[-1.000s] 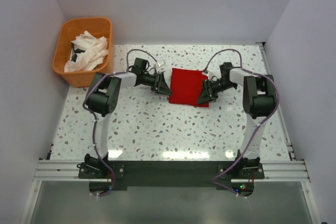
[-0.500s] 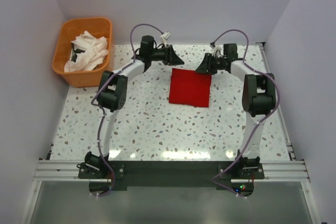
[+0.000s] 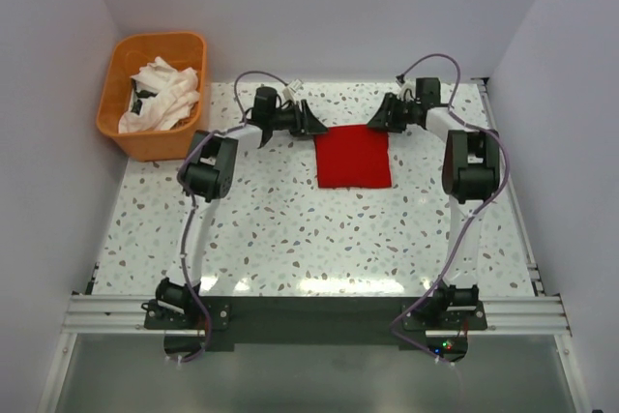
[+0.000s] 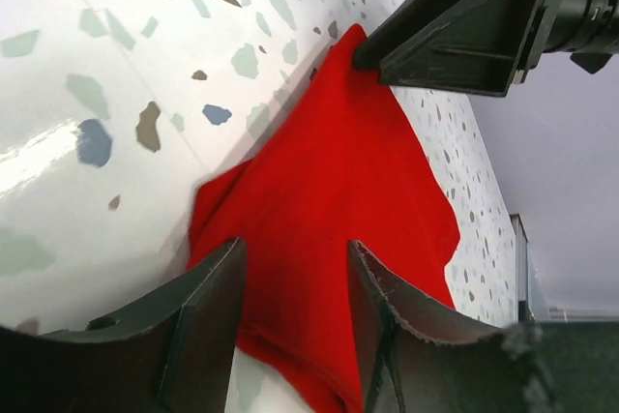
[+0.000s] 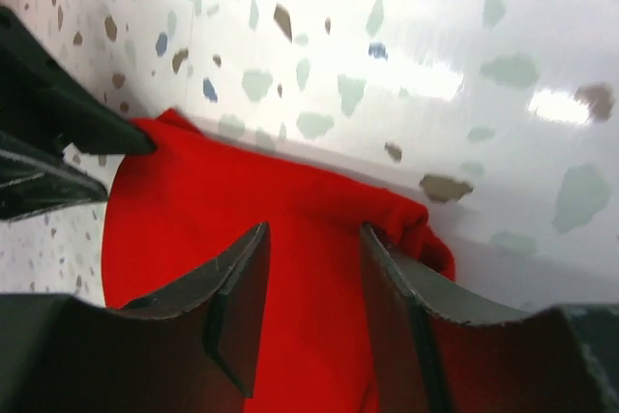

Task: Fold and stack the t-shirts
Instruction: Fold the tshirt, then neatly place the folded tshirt to the corner

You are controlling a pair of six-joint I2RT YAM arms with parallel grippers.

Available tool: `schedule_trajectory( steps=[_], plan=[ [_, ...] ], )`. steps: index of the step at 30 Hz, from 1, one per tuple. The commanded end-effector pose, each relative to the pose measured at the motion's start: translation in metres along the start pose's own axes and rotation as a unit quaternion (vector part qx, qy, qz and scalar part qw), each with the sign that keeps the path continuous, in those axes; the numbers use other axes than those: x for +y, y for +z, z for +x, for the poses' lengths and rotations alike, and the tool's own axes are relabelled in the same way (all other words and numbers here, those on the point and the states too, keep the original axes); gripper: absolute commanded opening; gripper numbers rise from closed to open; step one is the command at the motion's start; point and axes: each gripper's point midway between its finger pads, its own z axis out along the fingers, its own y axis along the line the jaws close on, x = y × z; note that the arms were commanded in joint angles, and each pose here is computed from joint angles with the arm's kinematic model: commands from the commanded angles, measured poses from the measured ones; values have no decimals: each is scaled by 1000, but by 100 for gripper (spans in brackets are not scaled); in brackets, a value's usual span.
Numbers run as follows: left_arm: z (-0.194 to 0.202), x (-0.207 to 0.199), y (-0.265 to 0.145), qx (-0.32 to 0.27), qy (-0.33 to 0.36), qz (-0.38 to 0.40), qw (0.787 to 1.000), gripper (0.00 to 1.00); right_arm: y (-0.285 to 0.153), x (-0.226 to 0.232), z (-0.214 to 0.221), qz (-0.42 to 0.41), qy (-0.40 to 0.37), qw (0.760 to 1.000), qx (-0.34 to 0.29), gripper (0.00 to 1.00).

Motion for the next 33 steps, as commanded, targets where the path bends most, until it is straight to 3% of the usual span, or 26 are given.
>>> schedule_trajectory(
  steps=[1,4,5,8,13,17,22,33],
  plan=[
    [-56,-33,-35,-60,73,-25,995,52,-10,15,-50,14,-63,997,-52,48],
    [-78,-72,-59,-80,142,-46,986,63,-27,41,-63,24,-112,992,-58,52],
    [-81,-72,-67,-87,151,-69,982,70,-45,58,-69,28,-127,989,-65,56],
    [-94,-93,-97,-88,203,-122,968,78,-72,91,-60,64,-205,975,-55,68],
    [-98,-104,-153,-78,251,-208,942,97,-79,132,1,120,-328,937,15,72],
    [-100,-87,-199,-85,238,-256,933,100,-73,145,46,150,-344,925,60,73],
    [-101,-104,-228,-85,268,-268,921,100,-49,141,91,174,-332,921,110,72],
    [-82,-107,-236,-82,266,-275,920,100,-8,40,114,279,-270,908,161,71]
  ],
)
